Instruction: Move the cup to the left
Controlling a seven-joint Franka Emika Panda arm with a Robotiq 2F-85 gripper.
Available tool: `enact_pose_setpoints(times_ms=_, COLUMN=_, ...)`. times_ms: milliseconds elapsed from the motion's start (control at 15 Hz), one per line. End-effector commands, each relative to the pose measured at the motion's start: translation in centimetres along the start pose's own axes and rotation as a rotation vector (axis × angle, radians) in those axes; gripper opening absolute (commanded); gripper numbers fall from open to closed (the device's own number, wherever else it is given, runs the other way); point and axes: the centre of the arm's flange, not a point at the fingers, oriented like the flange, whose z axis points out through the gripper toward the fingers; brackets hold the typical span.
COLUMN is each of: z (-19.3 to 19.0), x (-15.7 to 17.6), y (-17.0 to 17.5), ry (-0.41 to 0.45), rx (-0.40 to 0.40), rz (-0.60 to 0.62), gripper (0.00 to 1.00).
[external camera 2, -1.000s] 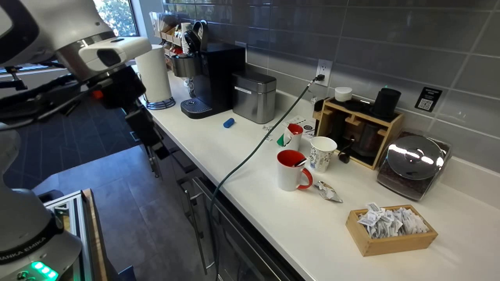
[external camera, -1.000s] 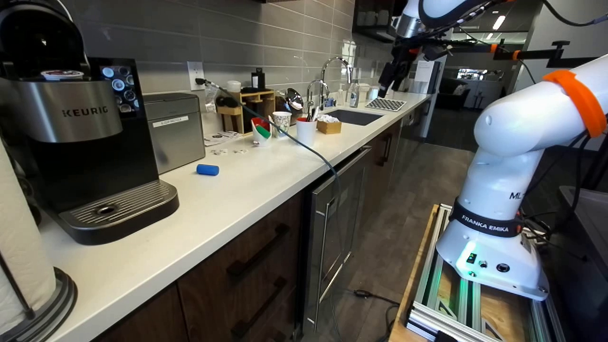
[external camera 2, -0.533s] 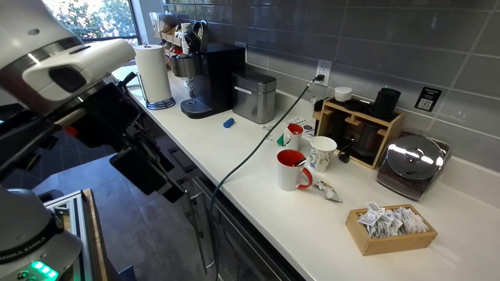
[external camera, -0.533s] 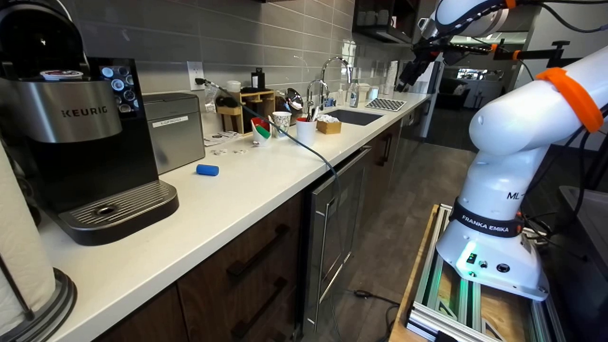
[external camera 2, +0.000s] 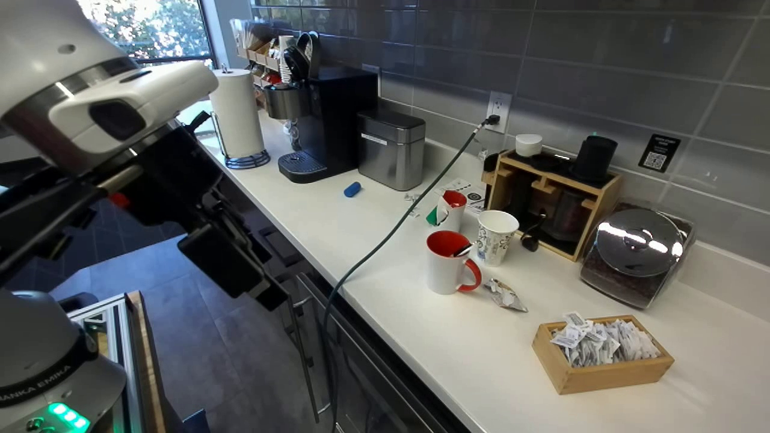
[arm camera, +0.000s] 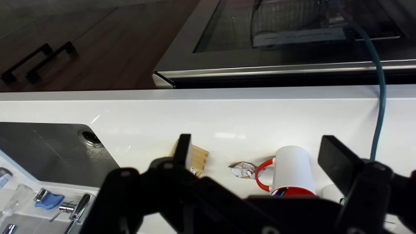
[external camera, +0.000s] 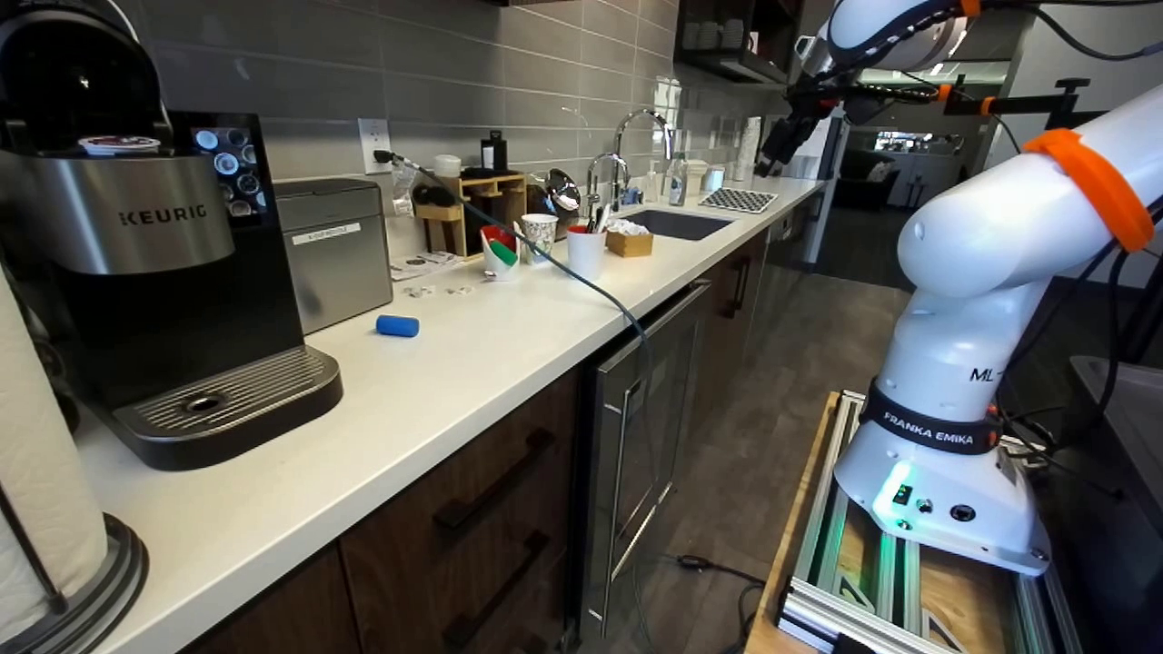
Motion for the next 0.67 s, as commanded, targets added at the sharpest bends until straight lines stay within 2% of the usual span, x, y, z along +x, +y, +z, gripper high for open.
enact_pose_setpoints(times_ms=0, z=0.4, x=1.1, y=-0.7, ry=0.03, rx=-0.001, rz=-0.007, gripper=1.0)
enact_pose_setpoints(times_ms=200, z=1.3, x=7.5, y=-4.9, ry=0.177, rx=0.022, rz=-0.082, gripper=1.0)
enact_pose_setpoints(times_ms=333, z=2.1, x=11.7, y=-8.4, ry=0.245, rx=0.059, rz=-0.162, gripper=1.0)
enact_pose_setpoints(times_ms=467, z=3.1, x=15.7, y=-11.9, ry=0.279, rx=0.098, rz=-0.231, gripper=1.0)
enact_pose_setpoints(times_ms=600, z=3.9, x=19.7, y=-13.9, ry=0.282, rx=0.113, rz=-0.258, gripper=1.0)
